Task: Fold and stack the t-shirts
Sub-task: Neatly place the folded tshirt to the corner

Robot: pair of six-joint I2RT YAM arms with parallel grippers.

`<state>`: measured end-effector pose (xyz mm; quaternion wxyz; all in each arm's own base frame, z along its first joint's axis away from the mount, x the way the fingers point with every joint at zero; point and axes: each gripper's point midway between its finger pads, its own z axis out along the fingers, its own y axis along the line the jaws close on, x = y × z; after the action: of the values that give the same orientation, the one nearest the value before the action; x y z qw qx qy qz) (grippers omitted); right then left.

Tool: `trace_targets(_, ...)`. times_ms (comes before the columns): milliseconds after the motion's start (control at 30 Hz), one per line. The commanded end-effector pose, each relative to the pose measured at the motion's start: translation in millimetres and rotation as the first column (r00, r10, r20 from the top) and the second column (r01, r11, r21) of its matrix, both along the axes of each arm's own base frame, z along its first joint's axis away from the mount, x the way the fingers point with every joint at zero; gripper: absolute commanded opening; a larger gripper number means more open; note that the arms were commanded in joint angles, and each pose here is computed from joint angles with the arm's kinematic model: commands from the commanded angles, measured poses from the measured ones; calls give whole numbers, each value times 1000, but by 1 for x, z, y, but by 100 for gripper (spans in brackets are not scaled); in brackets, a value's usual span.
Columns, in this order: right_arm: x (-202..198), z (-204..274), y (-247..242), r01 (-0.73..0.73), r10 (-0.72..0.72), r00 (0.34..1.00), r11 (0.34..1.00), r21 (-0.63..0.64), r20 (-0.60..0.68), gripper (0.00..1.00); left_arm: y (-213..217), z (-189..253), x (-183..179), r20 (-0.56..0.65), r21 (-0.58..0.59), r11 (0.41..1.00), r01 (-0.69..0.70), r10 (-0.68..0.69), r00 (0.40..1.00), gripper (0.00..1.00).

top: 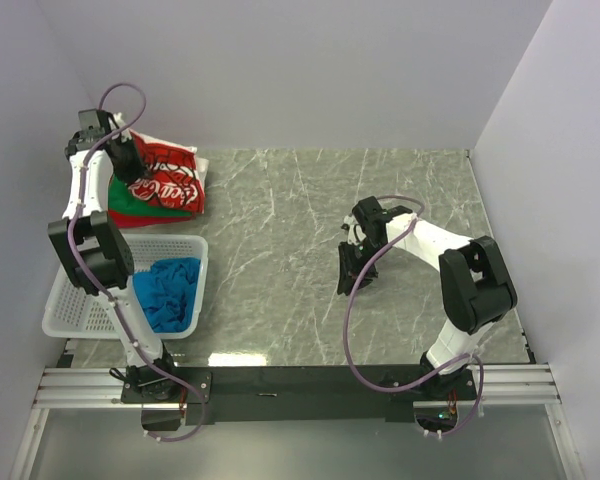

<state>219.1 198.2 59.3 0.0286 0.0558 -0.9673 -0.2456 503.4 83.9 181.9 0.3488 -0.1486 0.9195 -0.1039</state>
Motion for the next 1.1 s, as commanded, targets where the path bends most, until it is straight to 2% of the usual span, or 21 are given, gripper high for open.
trace_targets(0, -4, 2, 1, -24, 23, 1000, 1000, 10, 12, 33, 17, -4, 11, 26, 30, 1000, 4, -5, 1000, 0)
trace_targets(333, -8, 1, -3, -19, 19, 1000, 1000, -8, -1, 33, 88, -35, 0, -50, 126, 980, -153, 160, 986, 0)
trace_targets(533, -6, 3, 0, -23, 23, 1000, 1000, -13, -6, 33, 89, -48, 5, -56, 82, 985, -151, 156, 986, 2)
trace_targets(600, -4, 6, 2, -24, 24, 1000, 1000, -11, 1, 33, 90, -52, 4, -69, 77, 984, -162, 167, 983, 15)
trace_targets(633, -3, 8, 3, -23, 23, 1000, 1000, -8, 7, 34, 87, -55, 2, -76, 73, 984, -164, 170, 983, 38)
trace_targets(700, 0, 12, 4, -19, 19, 1000, 1000, -3, 19, 40, 89, -54, -2, -62, 84, 980, -180, 185, 981, 63)
trace_targets(733, 0, 14, 5, -22, 22, 999, 1000, -1, 24, 42, 89, -51, -3, -50, 88, 978, -188, 193, 980, 85)
trace_targets(767, 0, 16, 6, -22, 22, 999, 1000, 5, 27, 45, 89, -39, -4, -22, 95, 976, -195, 198, 980, 94)
trace_targets(800, 1, 18, 6, -23, 22, 999, 1000, 10, 34, 49, 92, -42, -8, -23, 109, 971, -214, 218, 976, 99)
trace_targets(1033, 10, 37, 12, -25, 21, 996, 999, 46, 89, 59, 92, 8, -28, 100, 144, 948, -284, 272, 957, 99)
trace_targets(1067, 11, 39, 11, -25, 21, 995, 999, 44, 94, 60, 93, 29, -35, 145, 158, 938, -310, 288, 947, 99)
